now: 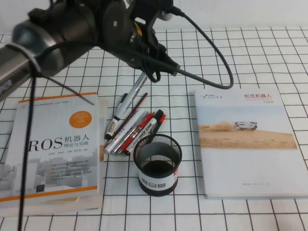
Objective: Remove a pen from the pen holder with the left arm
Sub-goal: 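Take a marker out of the pen holder and lay it on the table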
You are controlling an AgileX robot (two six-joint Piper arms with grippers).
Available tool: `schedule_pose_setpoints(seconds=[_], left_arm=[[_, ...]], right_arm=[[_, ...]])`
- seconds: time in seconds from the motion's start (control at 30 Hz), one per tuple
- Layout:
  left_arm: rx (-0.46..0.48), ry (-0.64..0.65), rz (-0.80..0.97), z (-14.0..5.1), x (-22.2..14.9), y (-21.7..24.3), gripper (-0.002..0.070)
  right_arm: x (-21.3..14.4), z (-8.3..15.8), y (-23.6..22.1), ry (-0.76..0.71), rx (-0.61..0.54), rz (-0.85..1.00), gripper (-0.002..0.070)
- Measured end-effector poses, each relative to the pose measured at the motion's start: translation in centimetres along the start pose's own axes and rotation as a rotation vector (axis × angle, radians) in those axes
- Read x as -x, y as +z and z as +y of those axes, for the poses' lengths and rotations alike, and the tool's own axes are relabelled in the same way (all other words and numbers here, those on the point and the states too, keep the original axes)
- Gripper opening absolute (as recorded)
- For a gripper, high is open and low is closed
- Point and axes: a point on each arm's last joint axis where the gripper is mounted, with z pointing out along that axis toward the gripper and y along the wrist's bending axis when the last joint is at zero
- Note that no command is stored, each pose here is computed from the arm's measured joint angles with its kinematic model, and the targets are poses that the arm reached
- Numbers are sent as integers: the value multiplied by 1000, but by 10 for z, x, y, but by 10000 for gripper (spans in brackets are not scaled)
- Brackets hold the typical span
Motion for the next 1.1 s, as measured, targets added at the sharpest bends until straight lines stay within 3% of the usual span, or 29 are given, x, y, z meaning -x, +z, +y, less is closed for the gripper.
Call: schedule_pose_setpoints(seconds=[0.3, 0.53, 1.0, 1.1], left_arm=[[-47, -42, 201, 11, -12, 83, 104], [-101, -76, 281, 12, -33, 121, 104], [-148, -128, 275, 6, -41, 142, 107], [-146, -128, 267, 6, -40, 142, 178]], right_arm=[[0, 0, 0, 0, 0, 0, -13], [0, 0, 0, 0, 0, 0, -13], [0, 0, 0, 0, 0, 0, -13], [0, 0, 0, 0, 0, 0, -13]])
